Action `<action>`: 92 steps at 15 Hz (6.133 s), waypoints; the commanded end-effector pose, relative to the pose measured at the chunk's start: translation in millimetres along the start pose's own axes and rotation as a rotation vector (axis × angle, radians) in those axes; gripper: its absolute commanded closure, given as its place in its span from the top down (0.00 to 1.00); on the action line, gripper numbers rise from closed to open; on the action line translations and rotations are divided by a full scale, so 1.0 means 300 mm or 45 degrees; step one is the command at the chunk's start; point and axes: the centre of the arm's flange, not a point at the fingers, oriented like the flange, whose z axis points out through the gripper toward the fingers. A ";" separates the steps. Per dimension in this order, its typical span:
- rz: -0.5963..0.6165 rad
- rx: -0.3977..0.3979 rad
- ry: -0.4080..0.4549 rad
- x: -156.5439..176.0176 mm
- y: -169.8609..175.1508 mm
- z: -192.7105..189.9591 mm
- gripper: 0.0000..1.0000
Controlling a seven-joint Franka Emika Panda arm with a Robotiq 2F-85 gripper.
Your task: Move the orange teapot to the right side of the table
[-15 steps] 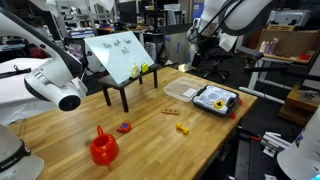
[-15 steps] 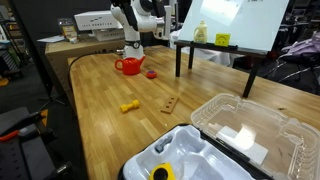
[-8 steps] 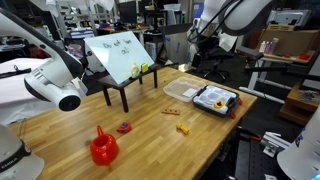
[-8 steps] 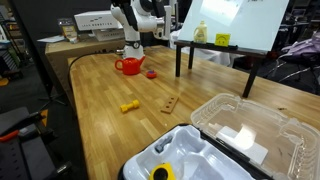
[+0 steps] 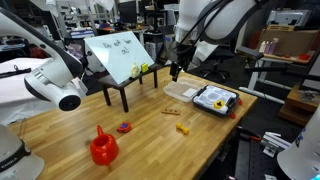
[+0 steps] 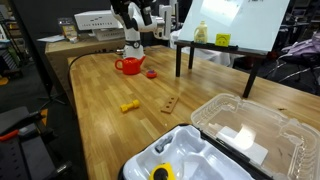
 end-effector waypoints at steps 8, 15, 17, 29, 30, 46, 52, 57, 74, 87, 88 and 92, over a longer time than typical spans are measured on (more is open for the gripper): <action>0.030 -0.031 0.020 0.110 -0.108 0.021 1.00; 0.014 0.020 0.033 0.130 -0.145 0.019 1.00; -0.026 0.081 0.046 0.159 -0.214 0.012 1.00; -0.118 0.187 -0.016 0.246 -0.501 0.114 1.00; -0.115 0.186 -0.010 0.246 -0.497 0.106 1.00; 0.276 0.108 -0.206 0.382 -0.728 0.326 1.00; 0.315 0.093 -0.261 0.391 -0.764 0.413 1.00; 0.317 0.086 -0.272 0.409 -0.774 0.416 1.00; 0.308 0.289 -0.304 0.480 -1.040 0.458 1.00; 0.164 0.263 -0.366 0.455 -1.186 0.553 1.00; 0.160 0.260 -0.373 0.452 -1.188 0.557 1.00; 0.152 0.249 -0.388 0.452 -1.193 0.580 1.00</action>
